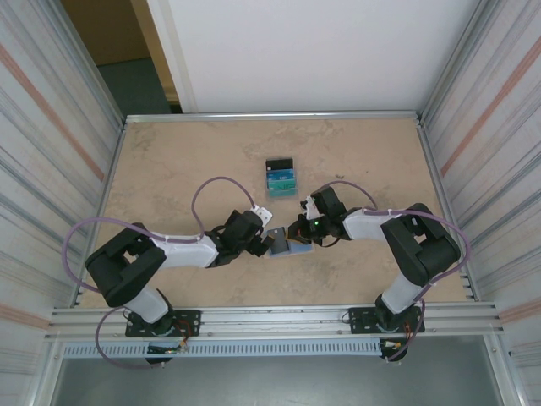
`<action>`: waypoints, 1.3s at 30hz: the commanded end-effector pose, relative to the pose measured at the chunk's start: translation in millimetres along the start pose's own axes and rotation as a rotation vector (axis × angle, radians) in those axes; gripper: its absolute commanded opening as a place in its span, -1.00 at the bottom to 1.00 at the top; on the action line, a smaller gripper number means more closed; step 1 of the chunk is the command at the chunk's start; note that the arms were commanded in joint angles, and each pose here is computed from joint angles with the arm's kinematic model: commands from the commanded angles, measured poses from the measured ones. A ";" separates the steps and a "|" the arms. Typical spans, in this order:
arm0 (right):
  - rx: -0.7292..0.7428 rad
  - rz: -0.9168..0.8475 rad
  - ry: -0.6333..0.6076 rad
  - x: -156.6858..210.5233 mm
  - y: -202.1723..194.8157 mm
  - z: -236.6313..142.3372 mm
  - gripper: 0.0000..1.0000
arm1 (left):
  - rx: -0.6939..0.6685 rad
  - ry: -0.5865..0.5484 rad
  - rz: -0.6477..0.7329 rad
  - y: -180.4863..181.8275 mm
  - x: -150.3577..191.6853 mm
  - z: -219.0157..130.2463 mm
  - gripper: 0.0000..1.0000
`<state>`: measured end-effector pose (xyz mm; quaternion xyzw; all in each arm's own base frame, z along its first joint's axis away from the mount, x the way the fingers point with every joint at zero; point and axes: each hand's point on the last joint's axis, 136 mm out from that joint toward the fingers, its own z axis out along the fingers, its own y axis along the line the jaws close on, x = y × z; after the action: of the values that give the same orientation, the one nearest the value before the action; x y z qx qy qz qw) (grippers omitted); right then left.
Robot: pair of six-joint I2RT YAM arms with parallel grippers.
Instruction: Take the credit cards out of the card holder
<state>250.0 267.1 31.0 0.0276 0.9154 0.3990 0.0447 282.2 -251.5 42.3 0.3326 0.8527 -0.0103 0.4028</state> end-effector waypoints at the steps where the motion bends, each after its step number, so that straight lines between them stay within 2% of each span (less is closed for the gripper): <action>1: 0.004 0.014 -0.014 -1.1 -3.7 -4.9 -0.96 | -0.027 0.042 0.046 1.3 8.8 1.9 0.98; 16: 0.090 0.003 -0.018 -2.6 -21.5 -9.5 -0.99 | -0.042 0.026 0.047 4.9 2.8 -0.3 0.98; 27: 0.145 -0.025 -0.007 2.7 -28.3 -9.0 -0.98 | -0.025 -0.023 -0.118 8.0 -38.4 -17.5 0.97; 39: 0.116 -0.058 -0.011 0.3 -17.3 -11.3 -0.96 | 0.022 0.016 -0.166 -5.7 -32.2 -8.1 0.97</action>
<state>249.5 248.6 21.3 0.0197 0.9331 0.3551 0.0535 288.1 -261.4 66.5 0.2714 0.8777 -0.0347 0.3934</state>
